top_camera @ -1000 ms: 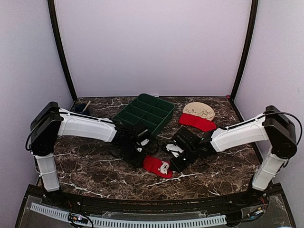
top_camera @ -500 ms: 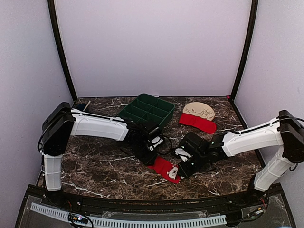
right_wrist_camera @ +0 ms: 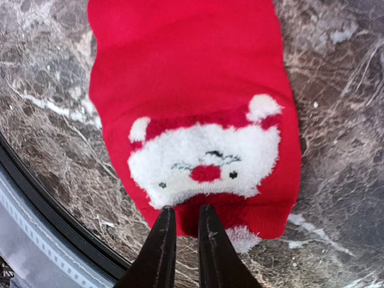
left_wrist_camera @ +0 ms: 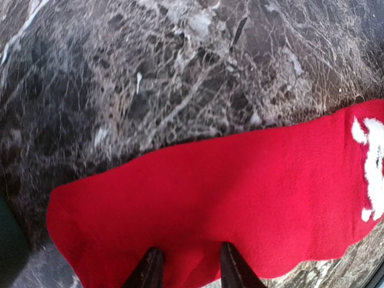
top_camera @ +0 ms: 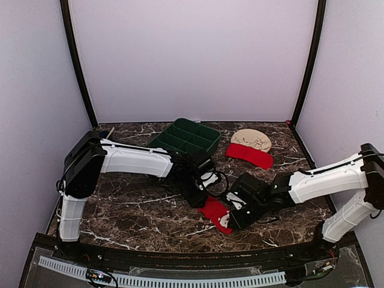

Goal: Roll the socks
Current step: Adjust the sock at the center of the board.

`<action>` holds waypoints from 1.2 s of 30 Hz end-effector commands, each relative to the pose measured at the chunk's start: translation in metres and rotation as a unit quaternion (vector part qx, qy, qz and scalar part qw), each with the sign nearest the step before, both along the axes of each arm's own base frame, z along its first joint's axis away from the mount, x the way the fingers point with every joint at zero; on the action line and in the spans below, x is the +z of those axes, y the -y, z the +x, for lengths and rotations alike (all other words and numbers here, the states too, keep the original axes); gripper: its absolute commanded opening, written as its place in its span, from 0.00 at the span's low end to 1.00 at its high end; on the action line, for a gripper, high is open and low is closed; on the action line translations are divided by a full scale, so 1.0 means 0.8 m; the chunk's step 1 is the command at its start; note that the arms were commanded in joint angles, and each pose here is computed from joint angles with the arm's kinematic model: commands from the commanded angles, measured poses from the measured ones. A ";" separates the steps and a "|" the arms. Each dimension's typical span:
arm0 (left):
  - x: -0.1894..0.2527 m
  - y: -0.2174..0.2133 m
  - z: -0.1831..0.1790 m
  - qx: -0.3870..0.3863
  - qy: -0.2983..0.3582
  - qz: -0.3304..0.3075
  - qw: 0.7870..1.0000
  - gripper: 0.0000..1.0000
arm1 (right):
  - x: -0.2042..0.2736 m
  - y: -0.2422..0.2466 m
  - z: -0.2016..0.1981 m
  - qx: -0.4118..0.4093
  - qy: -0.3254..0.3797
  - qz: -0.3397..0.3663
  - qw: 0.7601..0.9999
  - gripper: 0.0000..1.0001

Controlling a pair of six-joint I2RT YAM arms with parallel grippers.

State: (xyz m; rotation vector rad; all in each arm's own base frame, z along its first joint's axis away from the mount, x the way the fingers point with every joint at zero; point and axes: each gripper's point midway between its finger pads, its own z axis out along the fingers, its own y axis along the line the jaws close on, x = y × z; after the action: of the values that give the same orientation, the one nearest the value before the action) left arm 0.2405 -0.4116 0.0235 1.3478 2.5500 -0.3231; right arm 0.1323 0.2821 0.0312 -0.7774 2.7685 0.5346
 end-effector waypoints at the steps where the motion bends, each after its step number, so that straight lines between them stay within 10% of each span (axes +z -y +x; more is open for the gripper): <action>1: -0.006 0.006 0.008 -0.040 0.018 0.016 0.999 0.35 | -0.003 0.002 -0.008 -0.006 -0.002 -0.002 1.000 0.15; 36: 0.029 0.082 0.074 -0.165 0.029 -0.171 0.971 0.47 | 0.031 -0.058 -0.002 -0.005 0.000 -0.033 0.999 0.15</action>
State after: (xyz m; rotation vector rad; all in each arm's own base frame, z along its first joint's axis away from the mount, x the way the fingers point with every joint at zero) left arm 0.2987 -0.4585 0.0316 1.5870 2.1962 -0.6570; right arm 0.1257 0.3194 0.0442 -0.8022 2.8218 0.5155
